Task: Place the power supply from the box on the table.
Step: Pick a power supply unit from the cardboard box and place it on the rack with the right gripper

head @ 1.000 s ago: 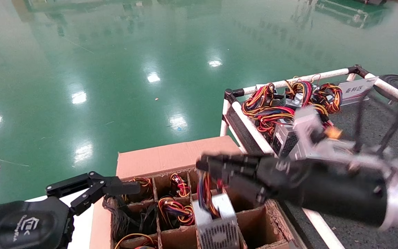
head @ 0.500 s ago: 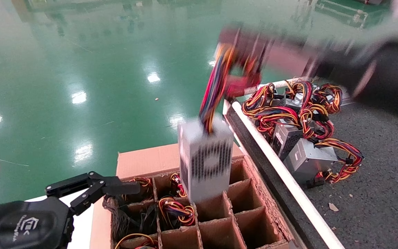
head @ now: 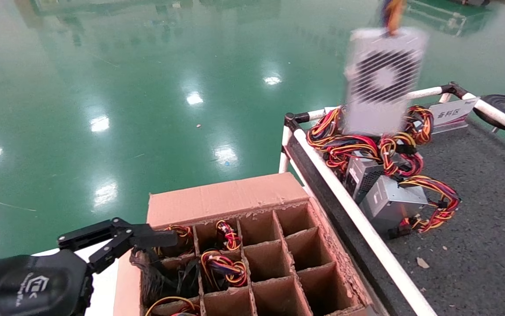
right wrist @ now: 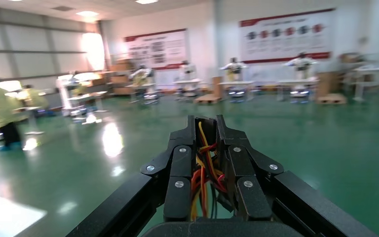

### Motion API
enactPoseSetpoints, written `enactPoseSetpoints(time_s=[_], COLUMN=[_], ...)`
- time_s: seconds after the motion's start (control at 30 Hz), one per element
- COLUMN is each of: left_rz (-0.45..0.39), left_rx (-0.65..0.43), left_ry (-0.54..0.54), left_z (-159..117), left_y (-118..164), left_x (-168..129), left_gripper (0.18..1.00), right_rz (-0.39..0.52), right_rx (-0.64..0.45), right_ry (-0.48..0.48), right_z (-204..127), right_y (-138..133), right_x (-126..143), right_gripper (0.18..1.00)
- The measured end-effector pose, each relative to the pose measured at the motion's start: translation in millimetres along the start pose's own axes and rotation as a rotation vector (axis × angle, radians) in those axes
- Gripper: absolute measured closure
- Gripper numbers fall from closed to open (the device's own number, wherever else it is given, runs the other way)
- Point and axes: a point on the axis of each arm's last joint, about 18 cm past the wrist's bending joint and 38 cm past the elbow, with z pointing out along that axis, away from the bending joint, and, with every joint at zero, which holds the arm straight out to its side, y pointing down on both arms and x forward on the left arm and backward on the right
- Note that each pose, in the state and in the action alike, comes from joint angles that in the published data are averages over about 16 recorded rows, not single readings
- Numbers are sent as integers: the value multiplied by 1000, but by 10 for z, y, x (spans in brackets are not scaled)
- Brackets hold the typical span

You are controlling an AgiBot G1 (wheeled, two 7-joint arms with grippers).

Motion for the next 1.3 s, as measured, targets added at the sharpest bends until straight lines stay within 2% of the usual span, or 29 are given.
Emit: enactPoseSetpoints(time_s=[0.27, 0.57, 0.97, 1.3], left_rz=[0, 0, 0, 0], left_rx=[0, 0, 0, 0], left_ry=[0, 0, 0, 0], left_z=[0, 0, 0, 0], left_y=[0, 0, 0, 0], left_x=[0, 0, 0, 0], left_gripper=[184, 184, 184, 184], right_rz=[-53, -67, -69, -60], right_rx=[14, 1, -41, -117], right_ry=[171, 333, 491, 595], right_z=[-268, -628, -1044, -1317], right_y=[-188, -169, 19, 325], right_x=[524, 953, 1287, 1467], right_gripper=[927, 928, 929, 930])
